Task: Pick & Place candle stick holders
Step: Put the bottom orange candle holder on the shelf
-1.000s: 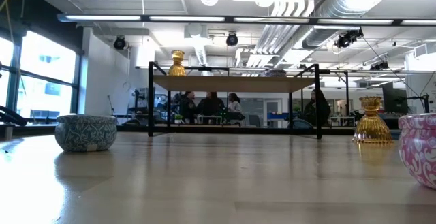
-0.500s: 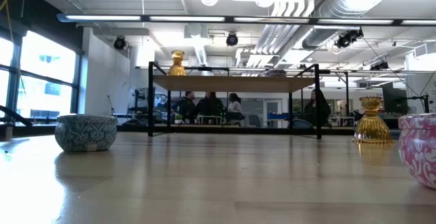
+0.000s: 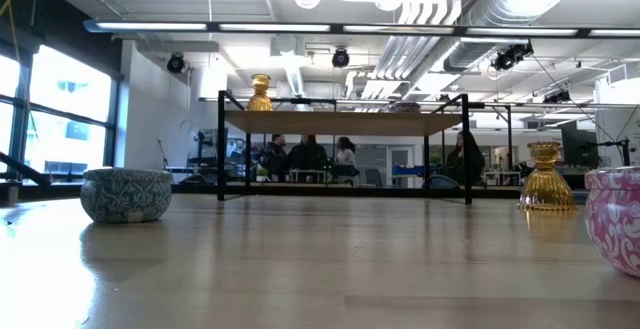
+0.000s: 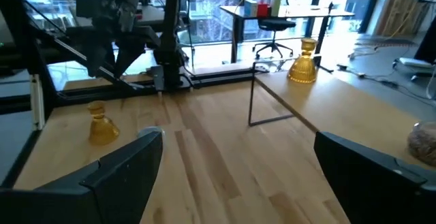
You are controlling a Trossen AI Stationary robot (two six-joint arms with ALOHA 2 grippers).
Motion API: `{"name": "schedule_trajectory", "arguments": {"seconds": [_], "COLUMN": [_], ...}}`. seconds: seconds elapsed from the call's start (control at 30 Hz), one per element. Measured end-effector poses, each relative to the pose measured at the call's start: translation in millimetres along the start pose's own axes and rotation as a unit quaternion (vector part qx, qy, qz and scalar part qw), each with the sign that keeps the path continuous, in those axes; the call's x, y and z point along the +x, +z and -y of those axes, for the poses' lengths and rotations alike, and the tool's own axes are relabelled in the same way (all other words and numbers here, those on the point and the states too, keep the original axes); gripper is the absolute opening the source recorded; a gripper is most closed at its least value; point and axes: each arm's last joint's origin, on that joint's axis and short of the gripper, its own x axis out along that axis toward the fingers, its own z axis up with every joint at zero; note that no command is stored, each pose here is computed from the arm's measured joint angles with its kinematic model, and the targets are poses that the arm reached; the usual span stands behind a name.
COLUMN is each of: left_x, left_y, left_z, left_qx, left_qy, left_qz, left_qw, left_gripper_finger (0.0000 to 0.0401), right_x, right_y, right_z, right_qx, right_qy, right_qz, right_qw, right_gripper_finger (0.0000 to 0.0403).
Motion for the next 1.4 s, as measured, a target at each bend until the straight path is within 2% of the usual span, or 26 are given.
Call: {"name": "schedule_trajectory", "arguments": {"seconds": [0.17, 0.43, 0.8, 1.07, 1.4], "left_x": [-0.4, 0.1, 24.6, 29.9, 27.9], "left_y": [0.7, -0.5, -16.0, -20.6, -24.2], "left_z": [14.1, 32.8, 56.4, 70.8, 75.4], "left_qx": [-0.016, -0.048, -0.095, -0.074, -0.069], "left_qy": [-0.012, 0.018, 0.007, -0.010, 0.006], "left_qz": [0.002, 0.001, -0.095, -0.115, -0.123], "left_qw": [1.000, 0.999, 0.991, 0.991, 0.990], "left_gripper_finger": [0.0262, 0.0262, 0.0262, 0.0262, 0.0262], "right_x": [1.8, 4.8, 8.8, 10.5, 10.6], "right_y": [-5.4, -17.9, -37.2, -46.5, -47.0], "right_z": [-3.5, -5.9, -7.6, -8.8, -8.4], "right_qx": [0.017, 0.036, 0.076, 0.112, 0.117], "right_qy": [0.022, 0.032, 0.047, 0.069, 0.064], "right_qz": [-0.002, 0.002, 0.010, 0.020, 0.025], "right_qw": [1.000, 0.999, 0.996, 0.991, 0.991], "right_gripper_finger": [0.0378, 0.0378, 0.0378, 0.0378, 0.0378]}}
